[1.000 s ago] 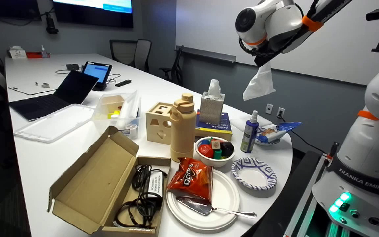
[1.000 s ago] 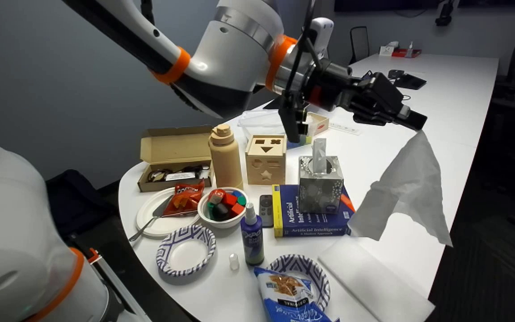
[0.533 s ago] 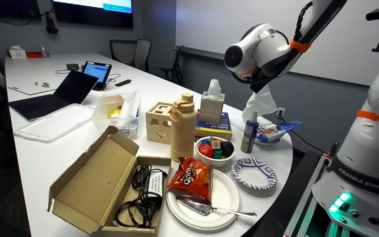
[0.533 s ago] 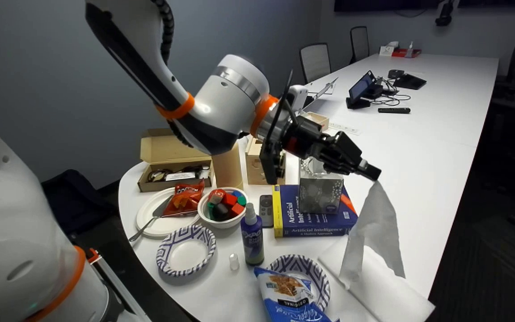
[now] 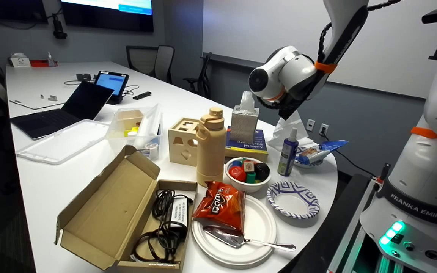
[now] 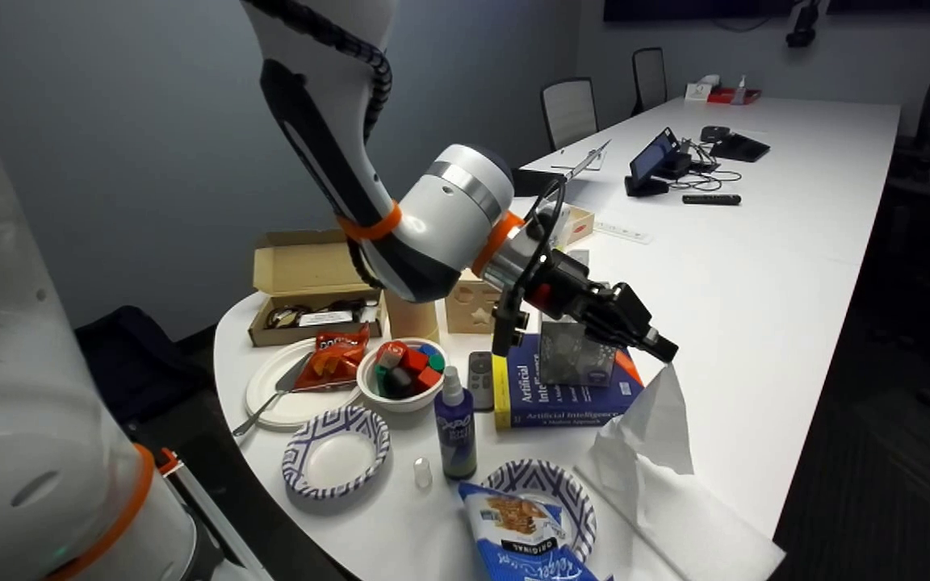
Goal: Remove the white cloth from the plate and put it on the blue book
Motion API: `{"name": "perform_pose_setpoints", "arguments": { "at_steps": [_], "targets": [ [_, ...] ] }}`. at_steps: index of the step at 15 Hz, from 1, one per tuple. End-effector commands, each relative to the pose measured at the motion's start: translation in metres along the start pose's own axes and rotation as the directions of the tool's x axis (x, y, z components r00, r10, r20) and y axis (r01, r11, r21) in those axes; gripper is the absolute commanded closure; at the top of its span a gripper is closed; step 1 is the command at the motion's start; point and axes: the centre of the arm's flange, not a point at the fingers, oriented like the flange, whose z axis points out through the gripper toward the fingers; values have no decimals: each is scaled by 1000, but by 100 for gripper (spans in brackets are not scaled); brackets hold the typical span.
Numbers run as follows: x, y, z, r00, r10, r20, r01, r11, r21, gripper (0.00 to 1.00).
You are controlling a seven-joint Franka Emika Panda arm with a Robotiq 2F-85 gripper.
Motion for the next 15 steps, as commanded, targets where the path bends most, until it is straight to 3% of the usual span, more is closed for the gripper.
{"name": "perform_pose_setpoints", "arguments": {
  "at_steps": [1, 7, 11, 15],
  "targets": [
    [14, -3, 8, 999, 32, 19, -35, 988, 150, 100],
    [4, -17, 4, 995, 34, 92, -73, 883, 464, 100],
    [2, -7, -4, 987, 26, 157, -120, 770, 627, 100],
    [-1, 6, -22, 981, -8, 191, -138, 664, 735, 100]
  ]
}}
